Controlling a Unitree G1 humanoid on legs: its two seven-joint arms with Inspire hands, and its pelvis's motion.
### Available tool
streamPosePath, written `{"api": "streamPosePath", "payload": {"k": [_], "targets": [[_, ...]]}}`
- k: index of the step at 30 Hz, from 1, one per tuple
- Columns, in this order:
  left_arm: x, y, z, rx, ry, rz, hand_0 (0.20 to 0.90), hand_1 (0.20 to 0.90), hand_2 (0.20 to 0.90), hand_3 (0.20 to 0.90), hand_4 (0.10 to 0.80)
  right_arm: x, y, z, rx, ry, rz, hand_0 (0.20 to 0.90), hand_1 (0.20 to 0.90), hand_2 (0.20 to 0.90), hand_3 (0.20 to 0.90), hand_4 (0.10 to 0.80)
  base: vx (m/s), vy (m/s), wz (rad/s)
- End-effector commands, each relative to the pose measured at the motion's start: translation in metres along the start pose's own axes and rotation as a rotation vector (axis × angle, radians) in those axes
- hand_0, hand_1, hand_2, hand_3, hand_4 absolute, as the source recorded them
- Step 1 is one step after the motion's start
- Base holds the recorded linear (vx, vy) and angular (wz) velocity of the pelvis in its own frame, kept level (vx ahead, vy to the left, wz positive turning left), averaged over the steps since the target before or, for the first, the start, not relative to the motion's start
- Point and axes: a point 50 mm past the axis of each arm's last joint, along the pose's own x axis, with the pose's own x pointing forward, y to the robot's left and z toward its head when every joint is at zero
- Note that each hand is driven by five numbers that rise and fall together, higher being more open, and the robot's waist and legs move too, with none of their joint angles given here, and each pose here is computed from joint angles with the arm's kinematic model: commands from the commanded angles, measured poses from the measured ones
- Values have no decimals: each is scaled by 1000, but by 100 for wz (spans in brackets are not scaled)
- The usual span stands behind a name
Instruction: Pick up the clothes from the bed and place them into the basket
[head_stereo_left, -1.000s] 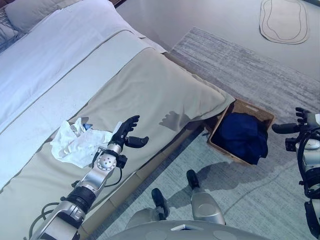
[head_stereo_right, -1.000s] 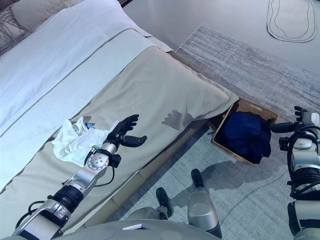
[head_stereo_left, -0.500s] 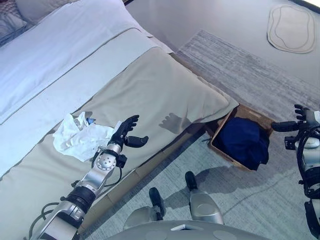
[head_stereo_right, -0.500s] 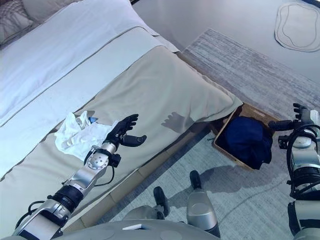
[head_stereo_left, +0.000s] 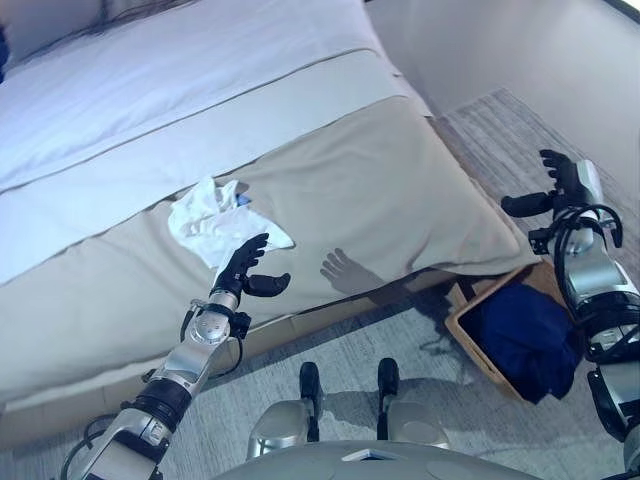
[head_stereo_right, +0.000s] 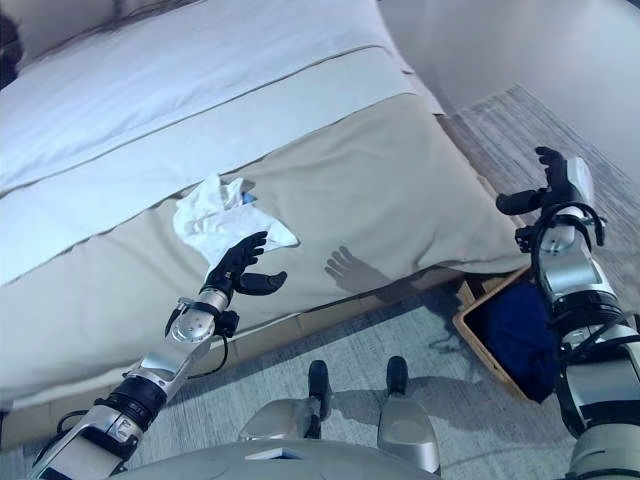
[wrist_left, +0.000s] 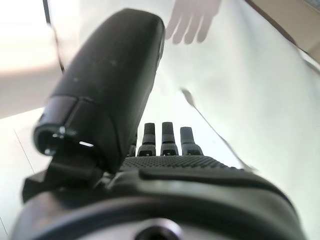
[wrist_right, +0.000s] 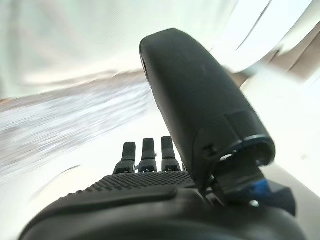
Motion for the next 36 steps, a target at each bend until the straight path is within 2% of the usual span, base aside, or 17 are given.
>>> {"api": "streamPosePath", "payload": {"k": [1,7,12,25,36], "targets": [[1,25,14,38,-96,77,900,900,900,900,800,9,1,60,14,-222,-31,900,900,900,900,800,36,-31,47],[-5,31,9,69,-83,72,900,900,900,900,800,8,26,64,12,-204,41,900,900,900,900,800,86,4,52],[-8,33,10,83,-102,40,900,900,900,900,800,10,29,78,-72,-239,27,900,900,900,900,800,81,102,44],[-5,28,65,45,-381,14,900,900,900,900,800,27,-14,145,-96,-294,-178,900,900,900,900,800,-17,96,27],[-24,12,92,-18,-544,-24,900,900,900,900,800,25,-43,177,-84,-315,-321,900,900,900,900,800,13,78,18]]}}
